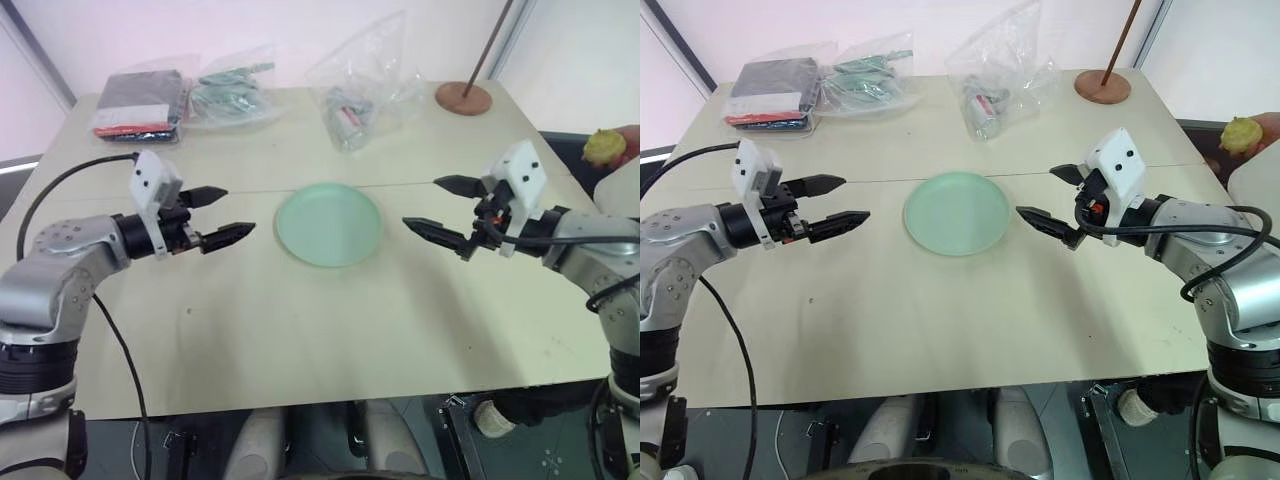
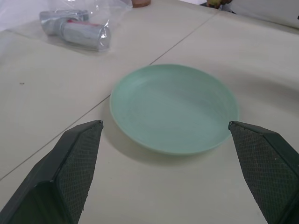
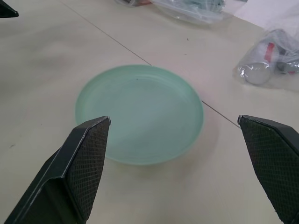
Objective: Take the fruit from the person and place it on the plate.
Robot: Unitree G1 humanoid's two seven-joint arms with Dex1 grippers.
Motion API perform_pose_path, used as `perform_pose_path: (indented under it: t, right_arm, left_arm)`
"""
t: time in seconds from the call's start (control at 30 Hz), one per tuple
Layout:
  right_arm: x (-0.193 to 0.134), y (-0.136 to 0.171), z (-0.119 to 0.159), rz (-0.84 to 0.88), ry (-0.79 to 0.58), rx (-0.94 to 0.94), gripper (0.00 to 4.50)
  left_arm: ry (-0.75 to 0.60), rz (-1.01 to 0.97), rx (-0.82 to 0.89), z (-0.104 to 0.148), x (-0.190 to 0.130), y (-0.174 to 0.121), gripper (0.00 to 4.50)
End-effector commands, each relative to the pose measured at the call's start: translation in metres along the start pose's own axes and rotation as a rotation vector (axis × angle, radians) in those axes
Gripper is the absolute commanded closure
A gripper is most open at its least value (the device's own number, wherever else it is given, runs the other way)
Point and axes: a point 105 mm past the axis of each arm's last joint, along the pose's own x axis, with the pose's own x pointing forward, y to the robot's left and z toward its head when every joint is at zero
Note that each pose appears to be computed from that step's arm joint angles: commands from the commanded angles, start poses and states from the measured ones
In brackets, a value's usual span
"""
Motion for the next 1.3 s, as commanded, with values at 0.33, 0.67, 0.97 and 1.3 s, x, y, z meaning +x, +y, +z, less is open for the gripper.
perform_pose_path:
  t: [0.33, 0.67, 0.97, 1.3]
  right_arm:
    - [-0.0068, -0.0058, 0.0131, -0.023, -0.04, -0.05, 0.04]
    - [-0.0078, -0.0055, 0.012, -0.026, -0.034, -0.049, 0.04]
    - [-0.0095, -0.0049, 0.0126, -0.026, -0.03, -0.05, 0.04]
    - [-0.0099, -0.0039, 0.011, -0.022, -0.023, -0.046, 0.04]
  left_arm:
    - [-0.059, -0.014, 0.028, 0.017, -0.0021, -0.0057, 0.0]
    - [-0.058, -0.019, 0.026, 0.0164, 0.0001, -0.0069, 0.0]
    - [-0.057, -0.026, 0.024, 0.0161, 0.0009, -0.009, 0.0]
    - [-0.051, -0.028, 0.019, 0.0147, 0.0008, -0.0101, 0.0]
